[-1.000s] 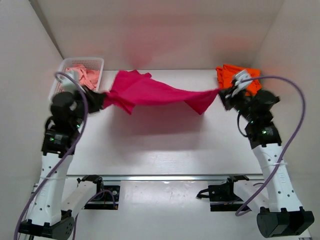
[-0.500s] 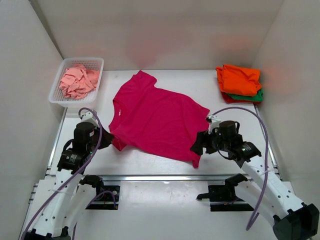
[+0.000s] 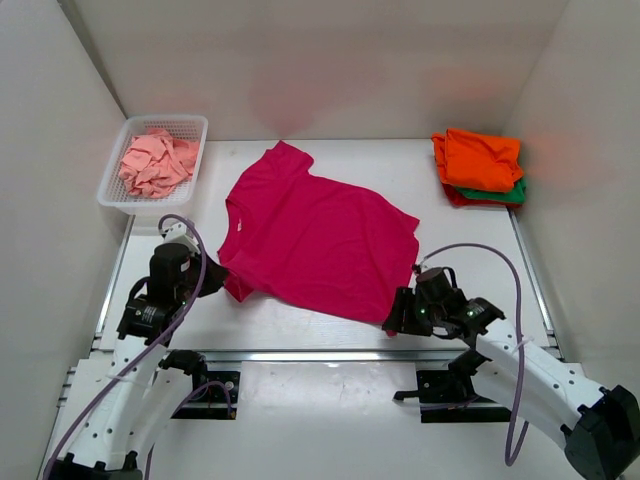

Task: Fold and stack the t-shirts
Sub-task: Flatten out the tshirt

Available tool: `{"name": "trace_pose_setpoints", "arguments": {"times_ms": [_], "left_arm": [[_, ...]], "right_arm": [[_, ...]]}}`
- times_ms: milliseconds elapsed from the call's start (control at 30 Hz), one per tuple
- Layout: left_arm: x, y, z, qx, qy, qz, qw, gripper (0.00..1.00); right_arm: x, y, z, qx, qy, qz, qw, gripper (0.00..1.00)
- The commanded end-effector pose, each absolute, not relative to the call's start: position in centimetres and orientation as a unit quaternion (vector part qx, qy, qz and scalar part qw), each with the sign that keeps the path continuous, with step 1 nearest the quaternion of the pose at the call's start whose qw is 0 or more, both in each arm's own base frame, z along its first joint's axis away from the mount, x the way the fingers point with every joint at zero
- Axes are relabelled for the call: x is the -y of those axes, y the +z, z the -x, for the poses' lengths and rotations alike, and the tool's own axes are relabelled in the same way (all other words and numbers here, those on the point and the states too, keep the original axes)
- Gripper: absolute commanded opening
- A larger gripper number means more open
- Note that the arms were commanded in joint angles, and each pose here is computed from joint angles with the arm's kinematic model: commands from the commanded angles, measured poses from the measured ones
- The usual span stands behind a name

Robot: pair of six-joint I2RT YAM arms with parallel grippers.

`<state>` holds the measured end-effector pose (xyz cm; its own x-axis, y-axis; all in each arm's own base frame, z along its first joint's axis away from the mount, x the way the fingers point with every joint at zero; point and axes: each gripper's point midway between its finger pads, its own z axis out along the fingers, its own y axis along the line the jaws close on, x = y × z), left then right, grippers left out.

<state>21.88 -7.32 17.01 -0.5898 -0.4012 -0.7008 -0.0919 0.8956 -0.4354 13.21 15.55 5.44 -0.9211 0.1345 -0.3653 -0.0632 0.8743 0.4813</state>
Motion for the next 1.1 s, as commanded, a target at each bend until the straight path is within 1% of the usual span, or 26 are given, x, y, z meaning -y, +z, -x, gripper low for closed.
{"name": "trace_pose_setpoints", "arguments": {"times_ms": [0,67,167,200,333,400,467,500,533,567,633,667,700,733,800,833,900,933,1000,1033,1067], "left_arm": [[7.2,17.3,-22.0,-0.868,-0.181,0.143,0.439,0.0],[7.3,17.7,-22.1,-0.866,-0.183,0.141,0.443,0.0],[7.4,17.6,-22.1,-0.866,-0.186,0.139,0.443,0.0],[7.3,17.5,-22.1,-0.865,-0.185,0.142,0.443,0.0],[7.3,17.4,-22.1,-0.866,-0.186,0.144,0.442,0.0],[7.4,17.3,-22.0,-0.867,-0.185,0.144,0.44,0.0],[7.3,17.7,-22.2,-0.864,-0.185,0.145,0.446,0.0],[7.3,17.7,-22.1,-0.864,-0.185,0.143,0.446,0.0],[7.2,17.5,-22.1,-0.866,-0.184,0.141,0.442,0.0],[7.1,17.5,-22.1,-0.865,-0.18,0.144,0.445,0.0],[7.2,17.8,-22.1,-0.866,-0.181,0.14,0.444,0.0],[7.0,19.1,-22.4,-0.859,-0.18,0.14,0.458,0.0],[6.5,19.4,-22.6,-0.86,-0.167,0.143,0.46,0.0],[6.1,21.0,-23.0,-0.852,-0.158,0.145,0.478,0.0],[5.3,25.7,-23.5,-0.829,-0.15,0.146,0.519,0.0],[5.0,26.8,-23.8,-0.823,-0.146,0.15,0.529,0.0],[4.6,32.6,-24.3,-0.789,-0.147,0.146,0.579,0.0],[4.3,34.3,-24.3,-0.779,-0.146,0.146,0.593,0.0],[3.9,40.7,-24.3,-0.744,-0.142,0.136,0.639,0.0],[3.6,42.1,-24.0,-0.736,-0.14,0.137,0.648,0.0],[3.5,44.8,-23.9,-0.723,-0.139,0.131,0.663,0.0]], "right_arm": [[-15.5,4.8,-13.2,-0.937,0.265,-0.099,0.204,0.46],[-15.4,3.7,-12.6,-0.934,0.277,-0.128,0.187,0.46],[-15.8,2.6,-12.1,-0.924,0.296,-0.154,0.185,0.45],[-16.0,2.9,-12.6,-0.919,0.303,-0.154,0.198,0.46],[-16.2,1.7,-12.6,-0.917,0.309,-0.166,0.192,0.47],[-16.3,1.7,-12.8,-0.917,0.308,-0.163,0.196,0.4],[-15.7,1.7,-13.3,-0.92,0.287,-0.165,0.208,0.36],[-15.6,1.8,-13.6,-0.92,0.286,-0.163,0.211,0.31],[-15.5,1.8,-13.8,-0.92,0.289,-0.161,0.211,0.09],[-15.1,1.9,-14.2,-0.919,0.288,-0.166,0.214,0.0],[-14.8,3.1,-14.6,-0.921,0.282,-0.15,0.222,0.0],[-14.4,4.3,-15.0,-0.926,0.268,-0.128,0.234,0.0],[-14.5,7.1,-16.2,-0.921,0.269,-0.1,0.262,0.0],[-13.9,7.4,-15.7,-0.931,0.254,-0.092,0.245,0.0],[-13.9,12.3,-16.9,-0.93,0.251,-0.026,0.267,0.0],[-13.9,13.6,-17.4,-0.928,0.249,-0.007,0.276,0.0],[-13.2,18.0,-18.9,-0.925,0.22,0.036,0.306,0.0],[-13.0,18.8,-19.1,-0.925,0.212,0.047,0.311,0.0],[-11.9,23.1,-20.7,-0.917,0.2,0.069,0.338,0.0],[-11.6,24.1,-21.0,-0.915,0.195,0.076,0.345,0.0],[-11.2,26.5,-21.5,-0.906,0.191,0.086,0.368,0.0]]}}
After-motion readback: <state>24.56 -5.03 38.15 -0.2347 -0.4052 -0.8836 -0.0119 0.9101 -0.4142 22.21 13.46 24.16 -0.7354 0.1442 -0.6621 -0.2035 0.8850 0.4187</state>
